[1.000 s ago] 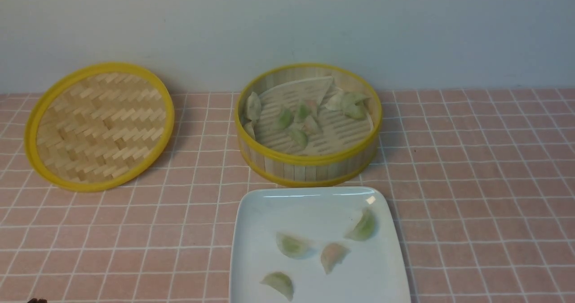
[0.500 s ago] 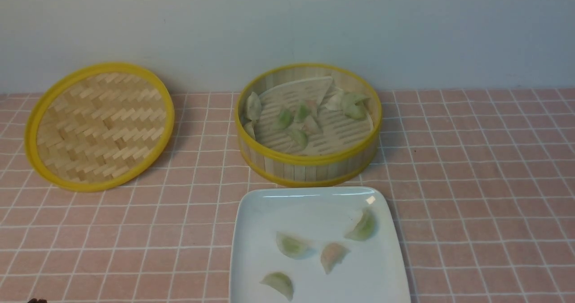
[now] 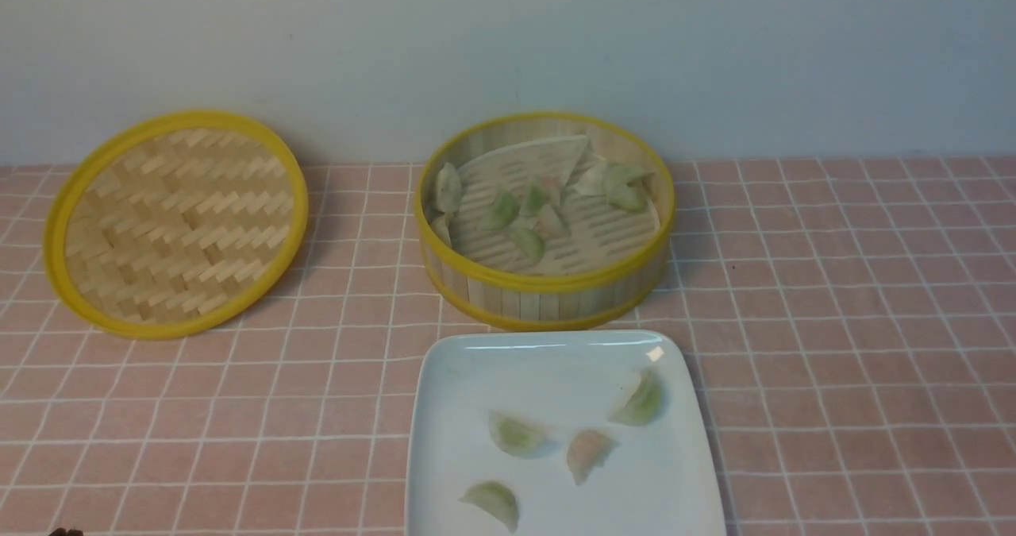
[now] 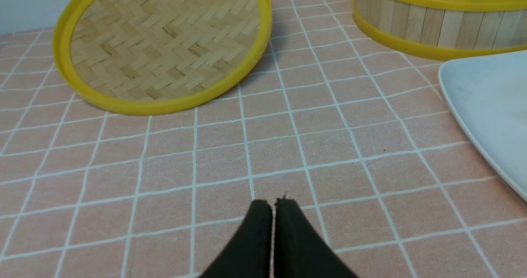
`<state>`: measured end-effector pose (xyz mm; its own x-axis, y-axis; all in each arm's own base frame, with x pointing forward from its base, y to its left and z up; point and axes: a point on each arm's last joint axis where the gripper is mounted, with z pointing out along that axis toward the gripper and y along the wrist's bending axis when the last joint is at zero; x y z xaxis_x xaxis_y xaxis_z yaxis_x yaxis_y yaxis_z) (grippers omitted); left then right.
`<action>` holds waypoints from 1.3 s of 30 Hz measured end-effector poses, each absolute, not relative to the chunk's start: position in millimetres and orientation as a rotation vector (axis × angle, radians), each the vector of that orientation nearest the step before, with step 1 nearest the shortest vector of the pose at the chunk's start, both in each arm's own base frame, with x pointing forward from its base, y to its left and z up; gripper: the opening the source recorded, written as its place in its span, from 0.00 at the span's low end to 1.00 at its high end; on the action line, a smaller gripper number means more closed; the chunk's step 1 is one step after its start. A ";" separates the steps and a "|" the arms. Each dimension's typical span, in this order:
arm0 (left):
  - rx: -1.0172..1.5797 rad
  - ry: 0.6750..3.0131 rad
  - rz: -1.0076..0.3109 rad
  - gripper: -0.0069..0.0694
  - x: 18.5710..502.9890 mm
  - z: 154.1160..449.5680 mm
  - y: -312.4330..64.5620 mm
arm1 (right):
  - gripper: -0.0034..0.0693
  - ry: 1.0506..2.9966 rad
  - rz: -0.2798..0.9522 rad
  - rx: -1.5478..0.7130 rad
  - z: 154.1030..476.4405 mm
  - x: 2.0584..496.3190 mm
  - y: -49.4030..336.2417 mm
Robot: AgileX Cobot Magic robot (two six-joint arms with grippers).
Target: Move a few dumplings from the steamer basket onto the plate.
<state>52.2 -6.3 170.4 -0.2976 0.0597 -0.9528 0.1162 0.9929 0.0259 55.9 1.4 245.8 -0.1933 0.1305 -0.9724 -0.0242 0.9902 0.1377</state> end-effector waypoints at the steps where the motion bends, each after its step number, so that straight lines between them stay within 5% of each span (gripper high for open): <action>1: 0.127 1.874 -0.056 0.08 52.2 170.4 -6.3 | 0.03 1.775 0.127 0.084 235.4 55.8 0.7; 8: 0.127 1.877 -0.056 0.08 52.1 170.1 -6.3 | 0.03 1.796 0.122 0.080 180.1 54.6 0.9; 39: 0.127 1.877 -0.056 0.08 52.1 170.1 -6.3 | 0.03 1.781 0.124 0.079 180.8 54.7 1.0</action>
